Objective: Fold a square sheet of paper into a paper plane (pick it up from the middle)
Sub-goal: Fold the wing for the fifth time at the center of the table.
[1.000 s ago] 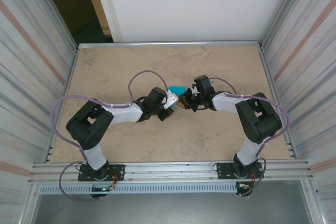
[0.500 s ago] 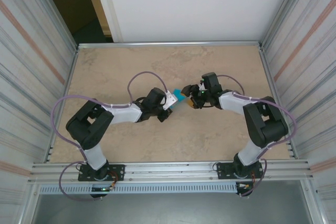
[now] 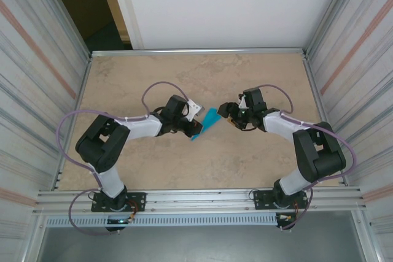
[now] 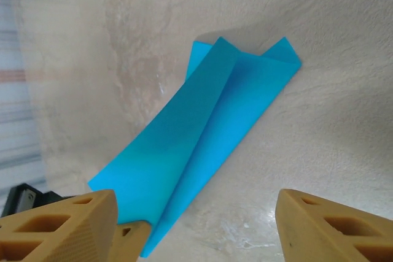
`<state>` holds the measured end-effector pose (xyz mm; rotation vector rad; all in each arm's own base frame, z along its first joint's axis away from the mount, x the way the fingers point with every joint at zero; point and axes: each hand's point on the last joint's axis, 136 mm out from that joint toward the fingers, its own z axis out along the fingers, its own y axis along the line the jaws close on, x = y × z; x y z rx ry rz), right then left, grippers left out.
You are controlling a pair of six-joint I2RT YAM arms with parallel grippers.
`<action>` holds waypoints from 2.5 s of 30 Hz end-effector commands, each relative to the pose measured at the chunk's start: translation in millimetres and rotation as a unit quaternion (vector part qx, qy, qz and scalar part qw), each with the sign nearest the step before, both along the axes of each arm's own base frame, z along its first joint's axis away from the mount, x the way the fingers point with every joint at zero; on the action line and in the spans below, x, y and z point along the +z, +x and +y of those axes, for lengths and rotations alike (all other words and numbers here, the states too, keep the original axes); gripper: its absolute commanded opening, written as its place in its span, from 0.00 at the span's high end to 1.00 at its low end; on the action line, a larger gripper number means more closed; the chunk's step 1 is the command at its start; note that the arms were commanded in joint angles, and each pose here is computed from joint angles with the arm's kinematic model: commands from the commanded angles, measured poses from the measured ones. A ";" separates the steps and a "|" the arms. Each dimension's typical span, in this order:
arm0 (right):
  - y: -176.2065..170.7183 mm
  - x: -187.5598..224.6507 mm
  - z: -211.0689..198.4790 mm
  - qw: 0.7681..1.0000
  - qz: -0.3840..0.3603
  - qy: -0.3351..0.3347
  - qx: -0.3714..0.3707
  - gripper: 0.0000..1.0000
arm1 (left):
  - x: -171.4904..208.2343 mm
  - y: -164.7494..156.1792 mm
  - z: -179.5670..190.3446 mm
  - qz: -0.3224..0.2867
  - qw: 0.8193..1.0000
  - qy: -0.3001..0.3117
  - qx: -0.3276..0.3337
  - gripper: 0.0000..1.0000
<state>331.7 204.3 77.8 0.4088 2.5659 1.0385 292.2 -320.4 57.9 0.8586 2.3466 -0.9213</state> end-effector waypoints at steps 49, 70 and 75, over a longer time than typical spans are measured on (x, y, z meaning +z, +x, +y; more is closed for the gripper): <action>-22.6 -88.6 17.7 0.983 0.116 -0.118 0.076 0.37 | -35.3 -4.5 -11.9 0.220 0.969 -0.081 0.072 0.88; -20.8 -103.3 16.5 0.976 0.151 -0.146 0.066 0.36 | -10.6 -7.5 -3.5 0.191 0.976 -0.083 0.070 0.71; -21.3 -104.5 16.7 0.975 0.153 -0.149 0.068 0.36 | -4.3 -7.4 -0.7 0.179 0.978 -0.080 0.072 0.67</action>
